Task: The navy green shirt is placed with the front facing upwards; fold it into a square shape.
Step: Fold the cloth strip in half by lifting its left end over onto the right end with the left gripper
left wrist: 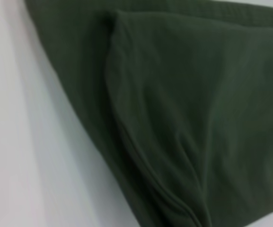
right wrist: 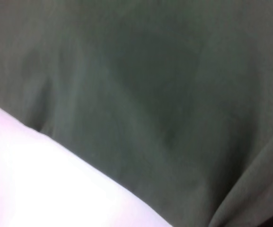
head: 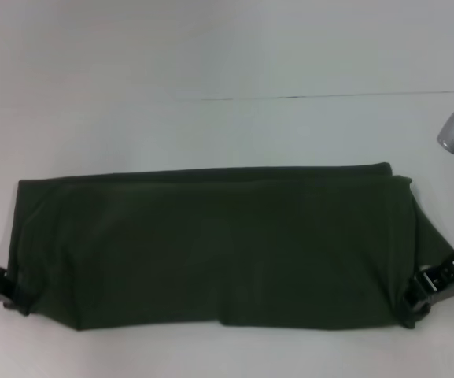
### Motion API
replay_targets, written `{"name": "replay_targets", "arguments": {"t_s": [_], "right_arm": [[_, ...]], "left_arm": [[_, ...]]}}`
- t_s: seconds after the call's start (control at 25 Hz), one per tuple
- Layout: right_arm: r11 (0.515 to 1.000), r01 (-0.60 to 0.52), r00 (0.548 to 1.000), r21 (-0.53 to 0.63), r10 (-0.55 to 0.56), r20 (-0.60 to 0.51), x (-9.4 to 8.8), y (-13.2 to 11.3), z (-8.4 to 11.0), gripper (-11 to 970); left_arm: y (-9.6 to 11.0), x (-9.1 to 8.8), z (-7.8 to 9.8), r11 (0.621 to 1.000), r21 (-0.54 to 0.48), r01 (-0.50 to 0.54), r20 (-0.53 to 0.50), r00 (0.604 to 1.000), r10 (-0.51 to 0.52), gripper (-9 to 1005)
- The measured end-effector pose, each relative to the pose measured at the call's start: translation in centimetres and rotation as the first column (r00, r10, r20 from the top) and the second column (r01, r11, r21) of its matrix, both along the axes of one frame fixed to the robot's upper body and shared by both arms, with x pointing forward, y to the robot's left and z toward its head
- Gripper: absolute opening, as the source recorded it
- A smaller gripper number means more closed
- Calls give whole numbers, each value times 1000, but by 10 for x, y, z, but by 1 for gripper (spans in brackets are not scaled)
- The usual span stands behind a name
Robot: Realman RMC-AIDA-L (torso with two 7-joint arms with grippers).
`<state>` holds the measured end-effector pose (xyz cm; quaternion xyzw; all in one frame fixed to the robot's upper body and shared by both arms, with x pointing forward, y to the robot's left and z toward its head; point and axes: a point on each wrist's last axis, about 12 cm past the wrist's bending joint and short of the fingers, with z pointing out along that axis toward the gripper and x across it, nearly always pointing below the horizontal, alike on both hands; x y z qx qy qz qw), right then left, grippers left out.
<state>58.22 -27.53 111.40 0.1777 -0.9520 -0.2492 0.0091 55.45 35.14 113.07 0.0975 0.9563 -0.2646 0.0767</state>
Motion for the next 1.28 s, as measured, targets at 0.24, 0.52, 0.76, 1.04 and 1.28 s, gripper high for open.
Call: {"name": "replay_targets", "arguments": {"t_s": [0.24,0.52,0.76,1.04,1.28], "right_arm": [[997,-73,996,11,73,-51,-10,6,-2,42],[995,-103,993,-1,102,-53,-11,8,-2,48],[993,-114,991,-37,111,-77,-12,6,0,54],[993,-108,993,-43,106,-51,-9,-1,16,224],[996,-81,997,-41,81,-19,-3,-12,34,590]], "left_arm": [[4,-11,6,999,-25,42,-48,998,-43,56],[12,-12,8,1000,-23,5,-25,1000,-5,57],[16,-10,5,1000,13,-20,-22,1000,20,57],[19,-10,2,998,35,-44,-20,999,45,58],[23,-7,5,996,45,-73,-11,997,74,58]]}}
